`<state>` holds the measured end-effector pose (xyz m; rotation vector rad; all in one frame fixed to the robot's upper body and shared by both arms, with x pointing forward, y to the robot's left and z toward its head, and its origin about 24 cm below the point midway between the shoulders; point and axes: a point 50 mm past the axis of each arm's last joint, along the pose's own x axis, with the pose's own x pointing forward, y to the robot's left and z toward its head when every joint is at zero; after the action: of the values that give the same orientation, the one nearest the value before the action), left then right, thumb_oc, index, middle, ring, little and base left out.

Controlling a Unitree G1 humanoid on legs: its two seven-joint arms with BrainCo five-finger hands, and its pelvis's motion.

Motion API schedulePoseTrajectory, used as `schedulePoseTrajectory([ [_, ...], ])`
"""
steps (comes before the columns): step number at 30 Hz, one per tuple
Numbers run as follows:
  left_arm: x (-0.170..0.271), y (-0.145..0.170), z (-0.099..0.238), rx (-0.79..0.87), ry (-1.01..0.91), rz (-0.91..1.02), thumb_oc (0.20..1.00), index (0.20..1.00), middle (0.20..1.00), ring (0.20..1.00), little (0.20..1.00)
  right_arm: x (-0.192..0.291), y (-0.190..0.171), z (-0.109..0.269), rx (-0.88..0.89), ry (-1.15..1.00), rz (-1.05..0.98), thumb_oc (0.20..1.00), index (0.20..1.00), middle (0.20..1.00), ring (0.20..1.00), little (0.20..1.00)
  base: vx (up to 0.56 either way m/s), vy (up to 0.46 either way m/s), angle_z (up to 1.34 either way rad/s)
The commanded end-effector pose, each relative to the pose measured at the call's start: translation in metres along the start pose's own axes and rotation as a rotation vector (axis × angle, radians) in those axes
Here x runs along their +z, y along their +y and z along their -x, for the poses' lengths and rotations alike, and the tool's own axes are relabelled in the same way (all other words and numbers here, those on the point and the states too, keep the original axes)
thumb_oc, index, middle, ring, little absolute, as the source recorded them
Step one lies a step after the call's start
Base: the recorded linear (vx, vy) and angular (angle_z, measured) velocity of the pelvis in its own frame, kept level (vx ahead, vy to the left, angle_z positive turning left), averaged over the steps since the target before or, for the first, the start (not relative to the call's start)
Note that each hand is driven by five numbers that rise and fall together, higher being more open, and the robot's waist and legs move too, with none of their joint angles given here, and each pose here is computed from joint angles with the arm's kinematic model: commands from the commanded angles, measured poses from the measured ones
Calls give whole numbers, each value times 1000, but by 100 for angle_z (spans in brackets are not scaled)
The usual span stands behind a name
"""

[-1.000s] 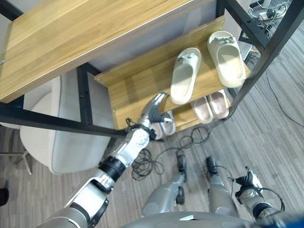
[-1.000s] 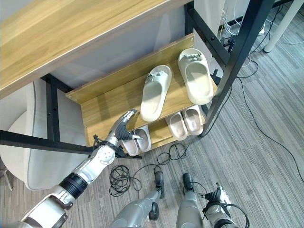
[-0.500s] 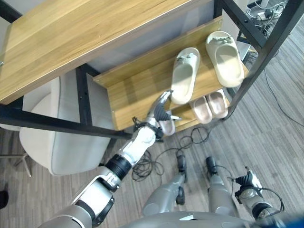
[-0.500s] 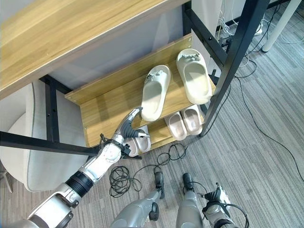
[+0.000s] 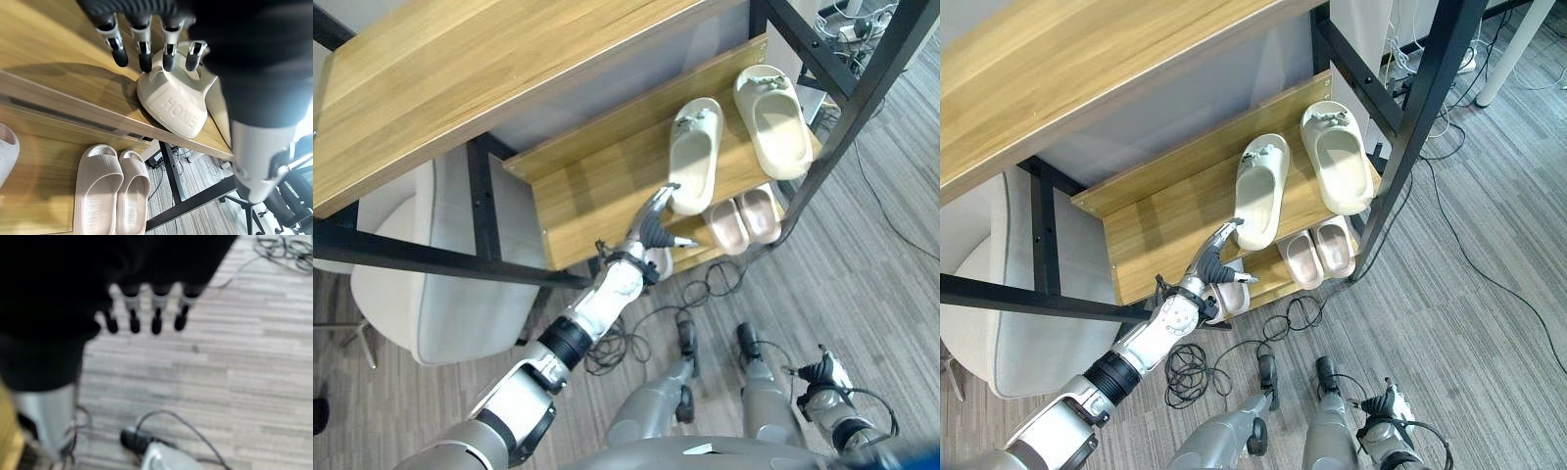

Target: Arrange the slippers neatly on the shoe rack.

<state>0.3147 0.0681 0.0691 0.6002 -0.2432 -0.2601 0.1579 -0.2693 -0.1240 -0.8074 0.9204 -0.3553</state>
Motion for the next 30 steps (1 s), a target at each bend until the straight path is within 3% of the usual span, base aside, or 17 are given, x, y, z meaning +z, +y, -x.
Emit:
schedulePoseTrajectory([
  [1,30,-3,-17,21,-105,75,1000,1000,1000,1000,1000,-2,-9,-3,-32,-1,-9,1000,1000,1000,1000,1000,0,0,0],
  [30,55,-16,-25,-18,-135,287,1000,1000,1000,1000,1000,1,-2,-1,-8,-11,-6,1000,1000,1000,1000,1000,0,0,0],
])
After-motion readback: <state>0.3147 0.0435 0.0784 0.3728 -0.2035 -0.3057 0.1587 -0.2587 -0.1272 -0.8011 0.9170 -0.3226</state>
